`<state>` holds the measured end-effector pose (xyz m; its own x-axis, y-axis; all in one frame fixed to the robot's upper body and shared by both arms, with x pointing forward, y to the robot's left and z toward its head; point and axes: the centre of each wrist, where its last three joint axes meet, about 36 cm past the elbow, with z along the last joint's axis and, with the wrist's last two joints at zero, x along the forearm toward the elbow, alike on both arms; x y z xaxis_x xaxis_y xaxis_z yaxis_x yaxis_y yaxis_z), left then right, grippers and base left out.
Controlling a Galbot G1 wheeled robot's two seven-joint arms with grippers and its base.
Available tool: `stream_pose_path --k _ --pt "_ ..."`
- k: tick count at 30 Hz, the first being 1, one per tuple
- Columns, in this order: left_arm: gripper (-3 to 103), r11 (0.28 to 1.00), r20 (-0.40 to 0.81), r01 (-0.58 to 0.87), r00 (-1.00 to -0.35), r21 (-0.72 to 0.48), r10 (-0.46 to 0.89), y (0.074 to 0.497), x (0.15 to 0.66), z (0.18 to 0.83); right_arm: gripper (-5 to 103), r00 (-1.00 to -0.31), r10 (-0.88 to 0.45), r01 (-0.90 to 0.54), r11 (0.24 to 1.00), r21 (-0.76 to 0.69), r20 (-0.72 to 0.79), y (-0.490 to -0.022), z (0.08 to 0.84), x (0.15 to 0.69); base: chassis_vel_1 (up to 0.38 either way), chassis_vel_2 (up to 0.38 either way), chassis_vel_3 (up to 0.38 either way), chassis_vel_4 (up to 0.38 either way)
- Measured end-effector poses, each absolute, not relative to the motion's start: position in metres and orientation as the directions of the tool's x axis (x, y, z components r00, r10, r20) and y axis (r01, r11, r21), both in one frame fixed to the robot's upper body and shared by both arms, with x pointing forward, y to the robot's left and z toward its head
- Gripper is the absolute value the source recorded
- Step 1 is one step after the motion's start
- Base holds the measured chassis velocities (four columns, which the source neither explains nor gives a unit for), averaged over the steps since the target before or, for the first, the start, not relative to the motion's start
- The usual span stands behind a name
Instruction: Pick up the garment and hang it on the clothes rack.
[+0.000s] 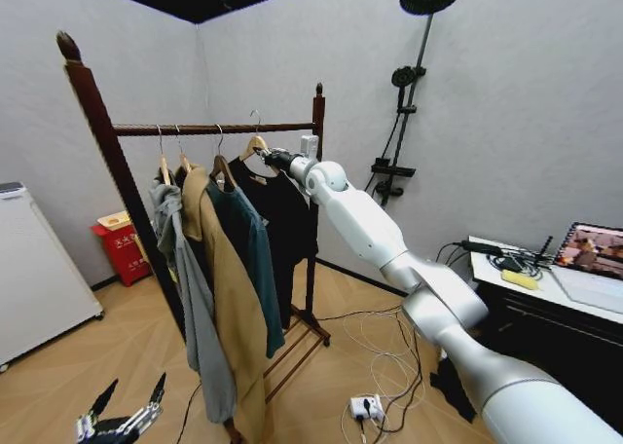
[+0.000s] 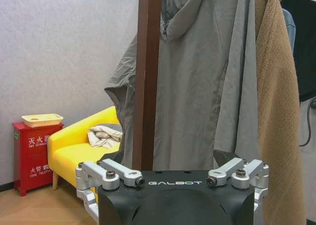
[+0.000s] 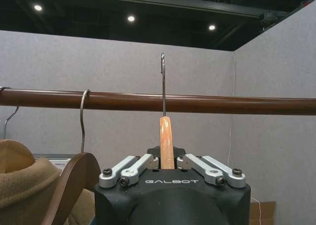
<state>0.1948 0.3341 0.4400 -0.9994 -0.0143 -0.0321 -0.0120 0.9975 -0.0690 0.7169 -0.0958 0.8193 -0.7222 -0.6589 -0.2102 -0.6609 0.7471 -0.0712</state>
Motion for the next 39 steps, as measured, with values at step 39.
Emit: stream_pose_path --k 39 --pt "100 0.998 -0.032 -0.012 -0.999 -0.069 -0.014 0.334 0.195 0.440 52 -0.774 -0.585 -0.570 0.810 -0.136 -0.242 -0.126 0.801 0.670 0.000 0.000 0.000 0.000"
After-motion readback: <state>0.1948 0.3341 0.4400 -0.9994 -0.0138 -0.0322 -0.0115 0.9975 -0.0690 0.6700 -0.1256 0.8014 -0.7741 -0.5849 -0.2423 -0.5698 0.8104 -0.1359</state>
